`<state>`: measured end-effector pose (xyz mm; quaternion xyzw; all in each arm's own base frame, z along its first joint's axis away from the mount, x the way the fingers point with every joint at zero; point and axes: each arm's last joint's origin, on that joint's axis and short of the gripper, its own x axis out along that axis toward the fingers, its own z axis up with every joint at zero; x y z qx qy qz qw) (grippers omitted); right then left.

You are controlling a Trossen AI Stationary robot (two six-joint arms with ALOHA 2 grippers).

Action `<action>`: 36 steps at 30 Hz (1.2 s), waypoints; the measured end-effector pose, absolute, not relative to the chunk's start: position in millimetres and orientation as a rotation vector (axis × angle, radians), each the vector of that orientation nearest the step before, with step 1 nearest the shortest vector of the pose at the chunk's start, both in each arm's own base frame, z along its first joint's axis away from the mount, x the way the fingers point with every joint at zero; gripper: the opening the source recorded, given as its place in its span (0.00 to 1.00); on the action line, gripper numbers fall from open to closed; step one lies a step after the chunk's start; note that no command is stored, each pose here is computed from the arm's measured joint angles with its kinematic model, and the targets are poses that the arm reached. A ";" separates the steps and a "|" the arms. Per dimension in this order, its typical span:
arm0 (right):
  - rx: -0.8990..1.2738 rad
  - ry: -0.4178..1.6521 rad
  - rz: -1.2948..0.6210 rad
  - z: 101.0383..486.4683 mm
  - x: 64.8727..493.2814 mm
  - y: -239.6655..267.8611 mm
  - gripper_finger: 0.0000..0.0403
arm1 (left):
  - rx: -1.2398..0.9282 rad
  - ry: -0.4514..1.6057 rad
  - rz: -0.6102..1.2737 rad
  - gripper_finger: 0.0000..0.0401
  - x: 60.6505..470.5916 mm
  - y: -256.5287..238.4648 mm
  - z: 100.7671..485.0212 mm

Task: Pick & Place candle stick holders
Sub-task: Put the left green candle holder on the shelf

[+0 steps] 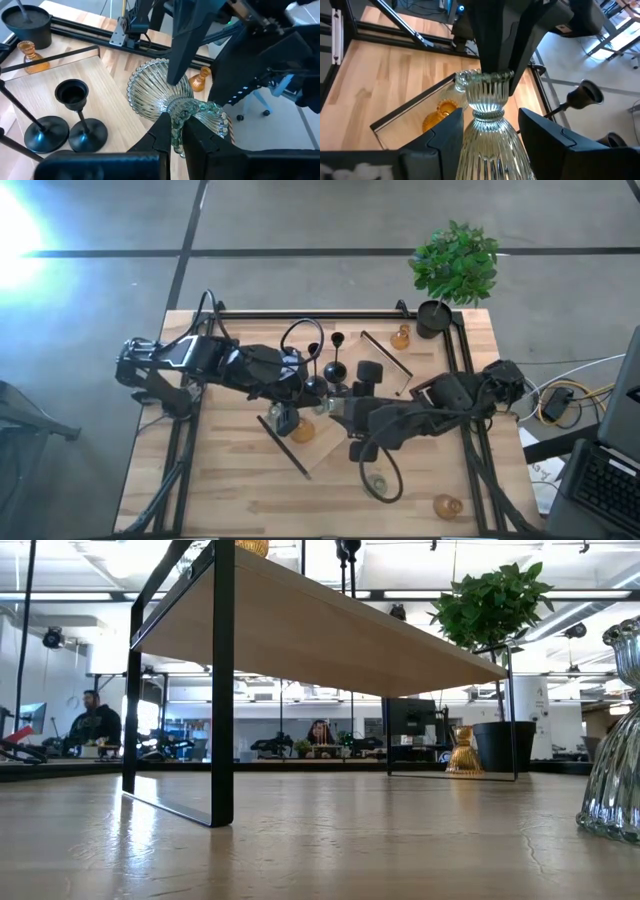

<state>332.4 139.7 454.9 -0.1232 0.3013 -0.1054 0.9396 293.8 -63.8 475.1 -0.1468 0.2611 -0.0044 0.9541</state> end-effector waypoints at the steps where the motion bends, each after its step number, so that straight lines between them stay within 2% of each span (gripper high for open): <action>1: -0.253 0.618 -0.216 454.1 332.7 139.4 0.46 | -0.299 0.529 -0.012 0.07 293.9 -63.9 475.2; 15: -0.217 0.624 -0.246 450.9 338.1 131.3 0.50 | -0.312 0.498 -0.035 0.07 295.9 -63.0 478.2; 23: -0.219 0.627 -0.246 448.6 340.3 130.4 0.42 | -0.313 0.476 -0.040 0.07 297.1 -62.4 480.1; 32: -0.249 0.613 -0.216 450.0 342.1 131.6 0.29 | -0.319 0.481 -0.050 0.07 298.3 -62.0 479.4; 36: -0.246 0.613 -0.212 450.0 342.1 131.7 0.28 | -0.319 0.480 -0.050 0.07 298.5 -62.0 479.3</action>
